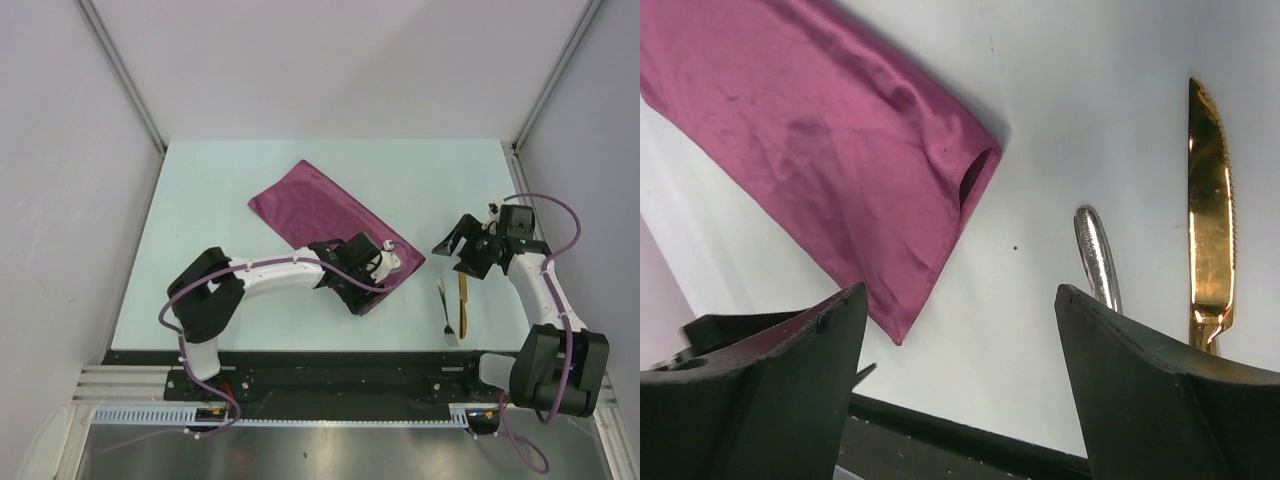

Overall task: Fold the napkin into a case and place the utensils inside
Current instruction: Pick up the rectangle-folded napkin from the center of the board.

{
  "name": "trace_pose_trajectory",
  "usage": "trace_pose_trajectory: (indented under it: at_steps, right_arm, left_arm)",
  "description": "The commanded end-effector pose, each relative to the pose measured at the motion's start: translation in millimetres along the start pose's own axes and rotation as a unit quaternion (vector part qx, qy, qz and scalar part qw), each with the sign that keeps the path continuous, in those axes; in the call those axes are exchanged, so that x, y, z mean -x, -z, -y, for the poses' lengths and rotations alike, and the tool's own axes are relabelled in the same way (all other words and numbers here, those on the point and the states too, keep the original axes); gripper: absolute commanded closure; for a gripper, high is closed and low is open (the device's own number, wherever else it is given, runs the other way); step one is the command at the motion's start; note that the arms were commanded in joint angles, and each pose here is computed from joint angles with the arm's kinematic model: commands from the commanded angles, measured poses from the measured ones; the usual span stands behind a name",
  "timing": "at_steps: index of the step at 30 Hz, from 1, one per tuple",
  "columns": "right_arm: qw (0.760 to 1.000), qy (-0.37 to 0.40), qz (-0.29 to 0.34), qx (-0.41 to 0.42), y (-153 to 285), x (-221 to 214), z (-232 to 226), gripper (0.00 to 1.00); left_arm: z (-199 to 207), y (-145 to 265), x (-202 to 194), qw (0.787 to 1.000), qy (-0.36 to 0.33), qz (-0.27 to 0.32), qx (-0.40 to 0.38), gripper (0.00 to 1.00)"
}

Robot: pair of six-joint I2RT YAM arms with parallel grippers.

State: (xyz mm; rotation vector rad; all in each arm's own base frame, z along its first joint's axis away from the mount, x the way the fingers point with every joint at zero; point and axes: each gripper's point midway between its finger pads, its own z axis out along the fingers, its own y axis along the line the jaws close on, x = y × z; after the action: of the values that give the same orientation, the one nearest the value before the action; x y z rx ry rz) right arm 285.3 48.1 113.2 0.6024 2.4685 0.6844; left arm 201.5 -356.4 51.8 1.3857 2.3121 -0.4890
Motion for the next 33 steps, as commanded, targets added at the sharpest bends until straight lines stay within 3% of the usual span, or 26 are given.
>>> trace_pose_trajectory:
  at_steps: [1, 8, 15, 27, 30, 31, 33]
  right_arm:
    - [1.0, 0.013, 0.002, 0.024, 8.2, -5.7, -7.5, 0.19]
    - [1.0, 0.013, -0.003, 0.027, 7.4, -11.3, -5.6, 0.19]
    - [0.999, 0.012, -0.007, 0.036, 3.7, -13.9, -6.6, 0.19]
    - [0.999, -0.007, -0.029, 0.034, -12.4, -34.0, -15.6, 0.19]
    - [0.996, -0.058, -0.057, 0.024, -30.2, -53.1, -18.3, 0.18]
    - [0.994, -0.059, -0.083, 0.047, -33.7, -68.0, -32.6, 0.19]
    - [0.989, -0.1, -0.093, 0.053, -41.8, -78.2, -37.8, 0.19]
  left_arm:
    - [25.3, -8.2, 3.0, 0.998, -0.041, -0.018, -0.052, 0.31]
    - [30.2, -22.1, -3.2, 0.997, -0.05, -0.038, -0.046, 0.31]
    - [11.0, -38.6, -16.5, 0.997, -0.045, -0.063, 0.014, 0.32]
    - [-15.2, -44.7, -29.9, 0.992, -0.036, -0.071, 0.098, 0.7]
    - [-12.5, -37.4, -19.9, 0.994, -0.034, -0.054, 0.094, 0.84]
    - [-11.3, -35.0, -18.1, 0.994, -0.032, -0.052, 0.092, 0.96]
    - [-7.6, -28.0, -9.3, 0.995, -0.03, -0.037, 0.084, 1.0]
